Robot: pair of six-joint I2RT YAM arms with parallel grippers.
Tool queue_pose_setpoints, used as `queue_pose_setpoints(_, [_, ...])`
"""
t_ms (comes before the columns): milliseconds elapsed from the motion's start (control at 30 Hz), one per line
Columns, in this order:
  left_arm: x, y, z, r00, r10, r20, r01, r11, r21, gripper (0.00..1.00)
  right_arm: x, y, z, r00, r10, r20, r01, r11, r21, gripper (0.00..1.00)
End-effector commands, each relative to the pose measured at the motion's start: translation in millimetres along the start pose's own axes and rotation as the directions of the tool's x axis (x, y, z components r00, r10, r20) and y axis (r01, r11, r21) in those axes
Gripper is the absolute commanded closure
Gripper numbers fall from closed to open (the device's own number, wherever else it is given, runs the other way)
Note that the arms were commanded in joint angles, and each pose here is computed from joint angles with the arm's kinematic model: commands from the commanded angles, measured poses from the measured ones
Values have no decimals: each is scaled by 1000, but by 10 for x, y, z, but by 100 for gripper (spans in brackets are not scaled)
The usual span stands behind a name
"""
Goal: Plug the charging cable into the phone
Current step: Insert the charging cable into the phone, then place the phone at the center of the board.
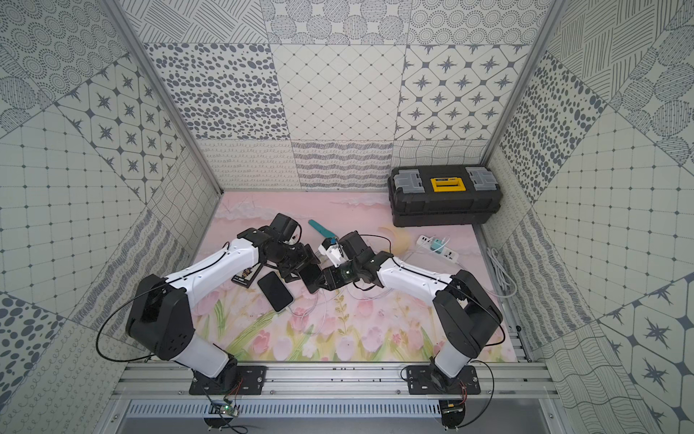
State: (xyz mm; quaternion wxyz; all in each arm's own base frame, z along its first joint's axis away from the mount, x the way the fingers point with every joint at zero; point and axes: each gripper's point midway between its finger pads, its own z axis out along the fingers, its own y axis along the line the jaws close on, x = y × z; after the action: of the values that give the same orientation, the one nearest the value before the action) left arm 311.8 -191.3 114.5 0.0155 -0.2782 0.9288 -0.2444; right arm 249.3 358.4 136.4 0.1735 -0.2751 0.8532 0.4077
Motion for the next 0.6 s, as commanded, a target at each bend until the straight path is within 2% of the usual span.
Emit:
queue_pose_setpoints(0, [154, 31, -15, 993, -36, -112, 34, 999, -24, 100, -319, 150, -236, 988, -81, 133, 86, 996, -30, 44])
queue_pose_setpoints(67, [88, 32, -5, 995, -39, -92, 35, 999, -37, 100, -280, 106, -318, 988, -68, 138, 74, 997, -33, 39])
queue_pose_setpoints(167, [-21, 55, 38, 996, -53, -74, 49, 997, -61, 100, -222, 42, -401, 988, -55, 146, 59, 998, -22, 35])
queue_pose_setpoints(467, [-433, 327, 291, 995, -80, -53, 63, 962, -266, 100, -120, -100, -526, 987, -20, 161, 19, 1000, 5, 34])
queue_pose_setpoints(567, [-535, 397, 392, 993, -92, -69, 67, 951, -301, 100, -116, -125, -526, 987, -17, 162, 16, 1000, 11, 34])
